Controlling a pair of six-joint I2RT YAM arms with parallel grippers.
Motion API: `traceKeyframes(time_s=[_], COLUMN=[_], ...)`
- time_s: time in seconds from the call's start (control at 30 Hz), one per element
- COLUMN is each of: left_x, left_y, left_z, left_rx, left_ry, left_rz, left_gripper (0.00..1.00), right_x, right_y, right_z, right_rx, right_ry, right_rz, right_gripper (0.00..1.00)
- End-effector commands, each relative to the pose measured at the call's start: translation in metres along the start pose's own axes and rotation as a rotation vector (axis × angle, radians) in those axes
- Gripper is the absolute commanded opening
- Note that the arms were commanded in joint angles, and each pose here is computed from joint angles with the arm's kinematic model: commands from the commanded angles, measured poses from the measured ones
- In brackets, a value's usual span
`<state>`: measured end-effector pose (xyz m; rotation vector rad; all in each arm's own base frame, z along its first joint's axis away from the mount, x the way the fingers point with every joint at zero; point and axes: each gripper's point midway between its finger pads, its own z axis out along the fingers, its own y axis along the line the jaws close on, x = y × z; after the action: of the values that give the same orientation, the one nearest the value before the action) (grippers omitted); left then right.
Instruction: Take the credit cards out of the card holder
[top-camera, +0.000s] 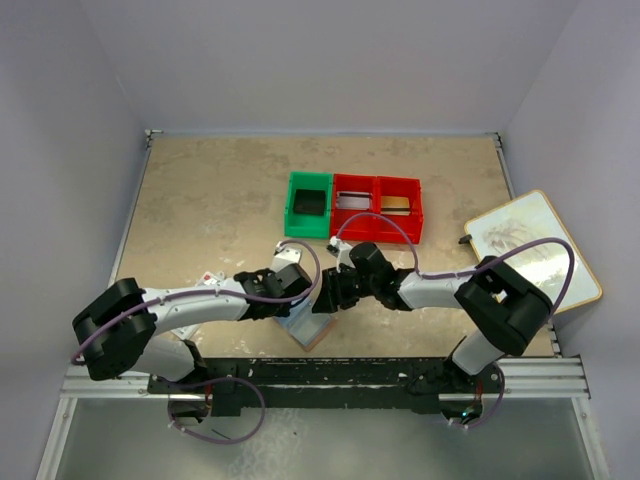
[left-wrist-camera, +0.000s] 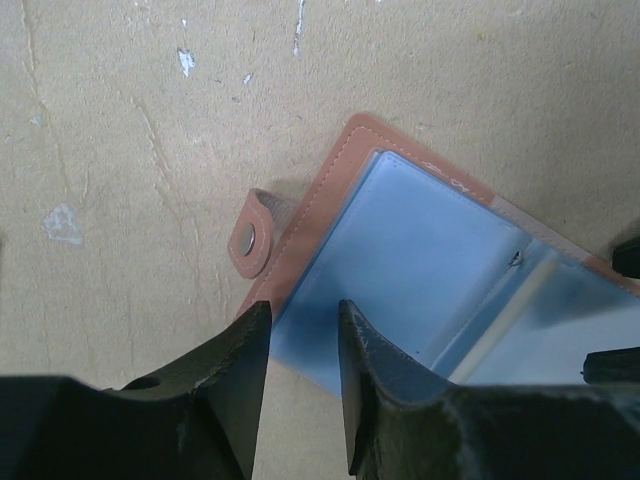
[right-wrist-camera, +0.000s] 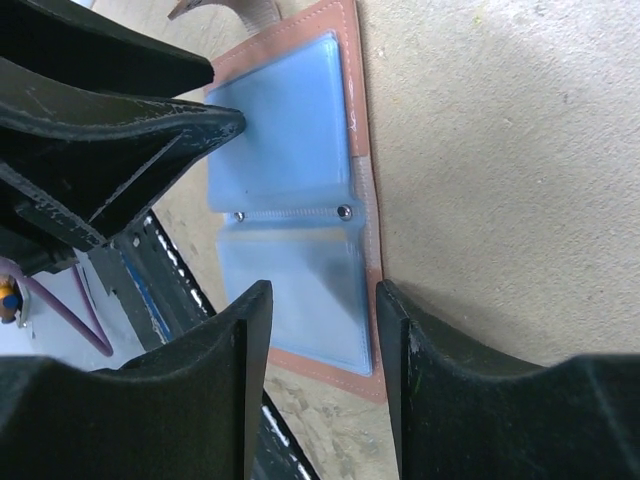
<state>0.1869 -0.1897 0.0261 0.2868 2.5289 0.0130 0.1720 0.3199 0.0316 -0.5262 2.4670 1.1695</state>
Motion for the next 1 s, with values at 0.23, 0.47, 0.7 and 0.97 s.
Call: traceKeyframes(time_s=[0.23, 0.47, 0.7, 0.97], left_x=[0.012, 0.022, 0.028, 0.025], left_y=[-0.002, 0.003, 0.005, 0.003], left_z=[0.009, 0.012, 0.013, 0.012], left_rx=[0.004, -0.013, -0.013, -0.008], left_ry=[0.011, 0.030, 0.040, 0.035], left_rz=[-0.035, -0.069, -0.087, -0.085], left_gripper=[0.21, 0.16, 0.14, 0.12], right_x=[-0.017, -0.015, -0.021, -0.016], right_y=[0.032, 0.029, 0.009, 0.013], right_z=[-0.003, 0.000, -0.002, 0.000], right_rx=[-0.129, -0.120, 0.007, -0.027], right_ry=[-0.045, -0.037, -0.076, -0.050], right_rz=[-0.057, -0.038, -0.016, -0.021], right_gripper=[0.47, 0.46, 0.48, 0.47])
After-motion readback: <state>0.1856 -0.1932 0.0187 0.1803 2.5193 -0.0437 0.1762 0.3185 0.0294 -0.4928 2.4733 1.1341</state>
